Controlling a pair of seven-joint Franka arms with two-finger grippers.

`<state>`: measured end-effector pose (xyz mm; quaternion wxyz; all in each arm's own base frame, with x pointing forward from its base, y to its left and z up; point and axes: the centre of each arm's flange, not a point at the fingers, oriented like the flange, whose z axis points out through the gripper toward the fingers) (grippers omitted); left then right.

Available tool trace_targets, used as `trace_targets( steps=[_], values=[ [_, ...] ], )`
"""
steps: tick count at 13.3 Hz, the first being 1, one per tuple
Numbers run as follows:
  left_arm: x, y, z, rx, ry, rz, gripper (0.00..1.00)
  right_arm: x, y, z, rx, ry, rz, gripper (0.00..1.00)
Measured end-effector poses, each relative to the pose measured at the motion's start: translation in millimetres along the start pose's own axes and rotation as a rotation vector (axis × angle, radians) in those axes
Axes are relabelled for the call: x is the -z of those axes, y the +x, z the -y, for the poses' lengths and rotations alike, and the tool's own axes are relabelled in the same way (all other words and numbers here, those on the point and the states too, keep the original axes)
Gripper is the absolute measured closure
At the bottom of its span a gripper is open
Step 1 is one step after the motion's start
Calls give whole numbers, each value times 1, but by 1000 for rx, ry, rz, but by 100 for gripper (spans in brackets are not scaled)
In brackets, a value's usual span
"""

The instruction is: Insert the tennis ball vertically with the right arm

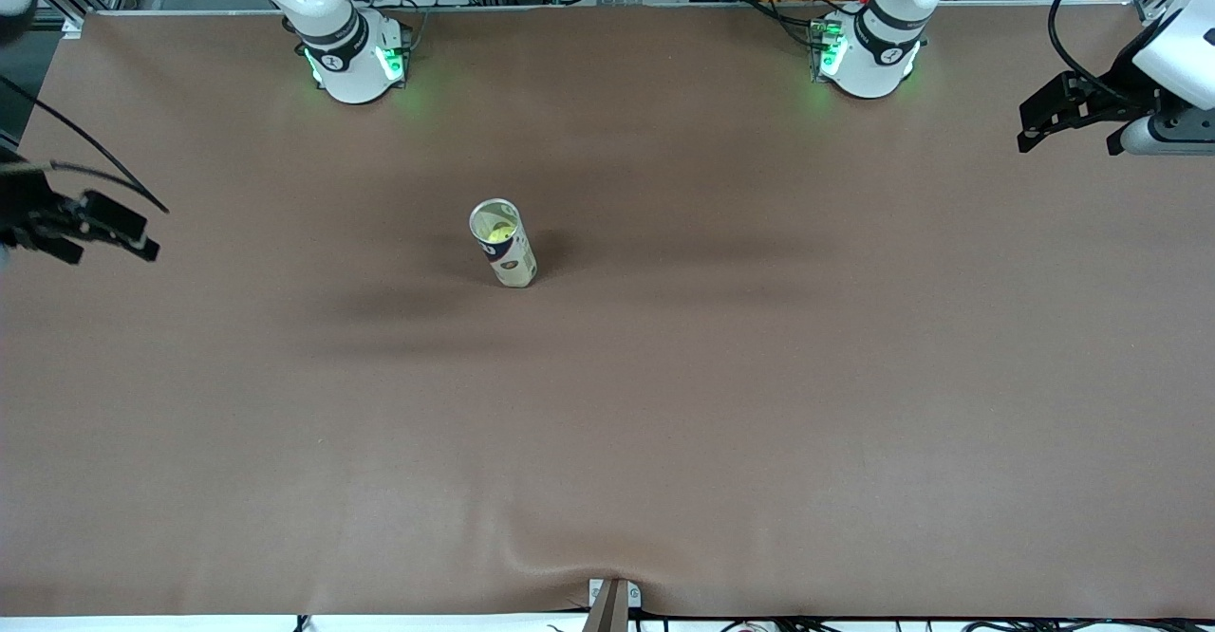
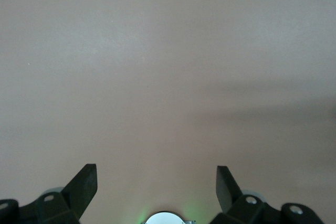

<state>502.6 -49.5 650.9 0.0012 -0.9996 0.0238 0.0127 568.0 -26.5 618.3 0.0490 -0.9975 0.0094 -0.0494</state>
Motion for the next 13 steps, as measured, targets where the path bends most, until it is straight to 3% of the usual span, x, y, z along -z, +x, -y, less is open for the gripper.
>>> trace_targets(
  steps=[4,13],
  values=[
    [0,0,-2,-3,-6,-1,0,17,-25,2,1,0,-18,0],
    [-2,5,-2,-3,-7,2,0,16,-26,3,18,-31,-23,0]
  ],
)
